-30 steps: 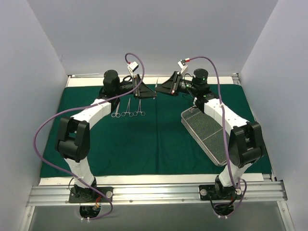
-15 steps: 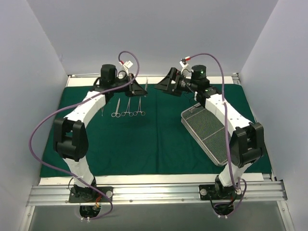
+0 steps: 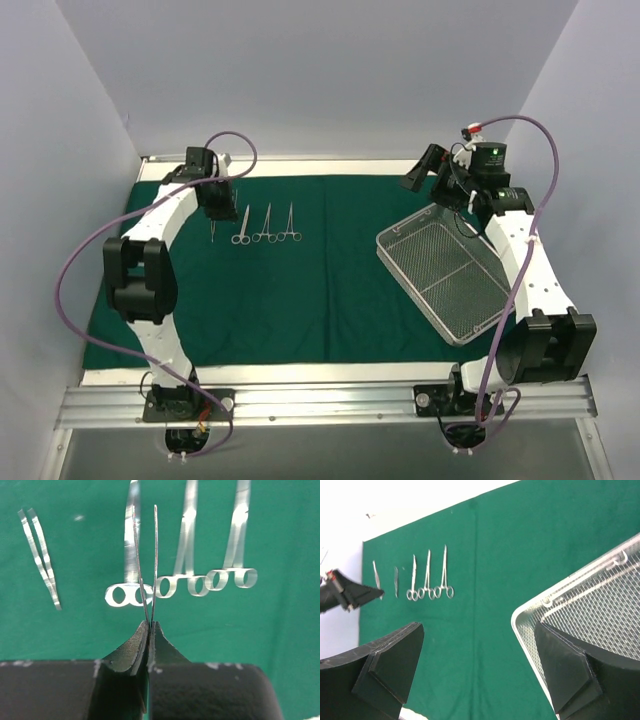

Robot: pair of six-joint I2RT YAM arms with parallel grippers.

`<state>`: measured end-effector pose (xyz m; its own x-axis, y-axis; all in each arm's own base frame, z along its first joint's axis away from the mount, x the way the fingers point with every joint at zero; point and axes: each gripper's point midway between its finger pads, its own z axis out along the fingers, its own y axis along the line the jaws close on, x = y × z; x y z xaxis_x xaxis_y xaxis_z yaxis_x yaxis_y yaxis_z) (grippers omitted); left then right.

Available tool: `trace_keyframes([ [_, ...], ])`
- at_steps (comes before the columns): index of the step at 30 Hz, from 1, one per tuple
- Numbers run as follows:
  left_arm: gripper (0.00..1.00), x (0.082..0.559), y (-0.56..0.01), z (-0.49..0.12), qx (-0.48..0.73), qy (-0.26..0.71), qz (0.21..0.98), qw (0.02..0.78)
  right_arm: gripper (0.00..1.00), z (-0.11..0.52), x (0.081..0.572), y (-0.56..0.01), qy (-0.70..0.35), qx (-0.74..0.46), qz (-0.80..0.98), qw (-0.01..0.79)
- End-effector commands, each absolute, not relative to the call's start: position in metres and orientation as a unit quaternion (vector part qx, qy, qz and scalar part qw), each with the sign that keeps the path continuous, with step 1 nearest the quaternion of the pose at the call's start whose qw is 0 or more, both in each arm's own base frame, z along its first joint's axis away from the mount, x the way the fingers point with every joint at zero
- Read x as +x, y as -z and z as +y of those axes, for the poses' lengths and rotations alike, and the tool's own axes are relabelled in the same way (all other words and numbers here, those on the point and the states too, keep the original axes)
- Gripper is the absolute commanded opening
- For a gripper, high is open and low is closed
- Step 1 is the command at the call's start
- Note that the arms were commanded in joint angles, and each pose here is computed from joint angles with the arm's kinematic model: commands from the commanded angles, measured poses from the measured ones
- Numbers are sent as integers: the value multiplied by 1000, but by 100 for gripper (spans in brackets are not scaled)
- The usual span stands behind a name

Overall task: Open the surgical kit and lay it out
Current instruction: Place the medical item in the surgical kit.

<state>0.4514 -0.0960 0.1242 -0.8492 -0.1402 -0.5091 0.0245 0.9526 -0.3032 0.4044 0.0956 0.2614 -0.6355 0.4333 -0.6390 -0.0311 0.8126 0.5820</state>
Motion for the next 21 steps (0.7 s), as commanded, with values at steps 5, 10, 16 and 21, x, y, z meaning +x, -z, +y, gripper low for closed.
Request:
trace_keyframes([
  [5, 2, 460, -88, -59, -19, 29, 969, 243, 100, 84, 372, -248, -262, 110, 878, 385],
  [10, 2, 462, -75, -42, -25, -3, 972, 233, 100, 71, 371, -247, -255, 119, 879, 384],
  [16, 2, 467, -66, -33, -33, -12, 974, 222, 100, 66, 366, -243, -253, 123, 881, 379],
  [21, 2, 469, -54, -36, -38, -8, 977, 209, 100, 65, 364, -239, -257, 126, 882, 374],
])
